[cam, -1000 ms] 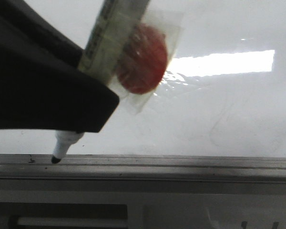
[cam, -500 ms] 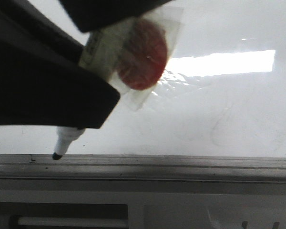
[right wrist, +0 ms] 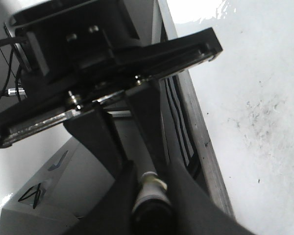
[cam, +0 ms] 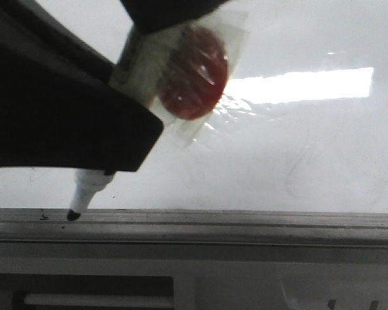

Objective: Write number 8 on whiteboard

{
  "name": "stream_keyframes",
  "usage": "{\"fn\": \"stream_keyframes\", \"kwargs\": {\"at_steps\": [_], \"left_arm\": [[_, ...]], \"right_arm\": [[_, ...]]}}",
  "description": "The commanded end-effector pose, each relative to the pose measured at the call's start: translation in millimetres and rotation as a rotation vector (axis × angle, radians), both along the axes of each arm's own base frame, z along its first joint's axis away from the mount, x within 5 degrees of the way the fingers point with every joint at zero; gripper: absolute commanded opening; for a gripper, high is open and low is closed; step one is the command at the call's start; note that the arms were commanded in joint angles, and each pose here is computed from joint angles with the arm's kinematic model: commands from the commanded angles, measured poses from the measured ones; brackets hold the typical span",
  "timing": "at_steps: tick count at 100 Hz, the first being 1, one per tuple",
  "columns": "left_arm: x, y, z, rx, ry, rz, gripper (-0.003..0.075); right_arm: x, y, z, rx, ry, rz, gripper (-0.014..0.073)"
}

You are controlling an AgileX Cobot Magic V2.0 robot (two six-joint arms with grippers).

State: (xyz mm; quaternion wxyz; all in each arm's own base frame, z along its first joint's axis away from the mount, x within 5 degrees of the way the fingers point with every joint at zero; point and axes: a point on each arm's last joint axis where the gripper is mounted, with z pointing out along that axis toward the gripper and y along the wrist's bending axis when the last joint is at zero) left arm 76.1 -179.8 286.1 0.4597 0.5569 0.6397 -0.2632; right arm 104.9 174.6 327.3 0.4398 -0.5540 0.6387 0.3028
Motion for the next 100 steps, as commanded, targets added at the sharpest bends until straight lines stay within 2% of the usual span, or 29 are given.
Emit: {"fn": "stream_keyframes", "kwargs": {"at_steps": [1, 16, 23, 26, 33, 37, 40, 42, 47, 50, 65, 82, 92, 100], "left_arm": [[4.1, -1.9, 21.0, -0.102, -0.089, 0.029, -0.002], [6.0, -2.1, 23.8, -0.132, -0.098, 0.051, -0.0018], [7.3, -2.2, 25.8, -0.158, -0.097, 0.07, 0.0031], [8.0, -2.2, 26.8, -0.171, -0.094, 0.08, 0.0074], [9.0, -1.7, 29.0, -0.194, -0.096, 0.096, 0.0232], [9.8, -1.6, 30.1, -0.213, -0.082, 0.112, 0.0365], [10.4, -1.6, 30.9, -0.226, -0.075, 0.123, 0.0419], [10.3, 0.1, 33.4, -0.244, -0.075, 0.132, 0.0482], [9.8, 3.5, 38.1, -0.277, -0.079, 0.145, 0.0559], [9.3, 5.9, 41.3, -0.3, -0.079, 0.154, 0.0573], [1.7, 30.4, 63.5, -0.429, -0.104, 0.183, 0.051], [-13.8, 77.6, 78.2, -0.565, -0.152, 0.23, 0.0423], [-23.1, 101.4, 71.3, -0.616, -0.16, 0.271, 0.0325], [-27.9, 115.0, 60.1, -0.656, -0.146, 0.318, 0.0206]], "right_arm": [[0.7, -1.0, 18.9, 0.084, -0.024, -0.039, -0.0054], [2.8, -9.1, 29.2, 0.125, -0.119, -0.106, -0.0054], [2.5, -12.8, 33.6, 0.143, -0.153, -0.128, -0.0054], [2.5, -13.7, 34.9, 0.15, -0.16, -0.135, -0.0054], [1.4, -16.5, 38.2, 0.166, -0.176, -0.146, -0.0054], [1.3, -17.4, 38.4, 0.166, -0.186, -0.15, -0.0054], [0.9, -18.6, 38.7, 0.162, -0.199, -0.152, -0.0054], [0.9, -19.2, 38.6, 0.157, -0.211, -0.152, -0.0054], [0.2, -21.8, 38.4, 0.145, -0.238, -0.152, -0.0054], [-0.4, -23.4, 37.9, 0.139, -0.25, -0.153, -0.0053], [-6.3, -38.5, 43.6, 0.17, -0.3, -0.191, -0.0053], [-21.4, -68.7, 55.5, 0.248, -0.418, -0.276, -0.005], [-26.9, -87.1, 55.3, 0.274, -0.513, -0.363, -0.0042], [-24.9, -96.9, 49.8, 0.283, -0.555, -0.449, -0.0042]]}}
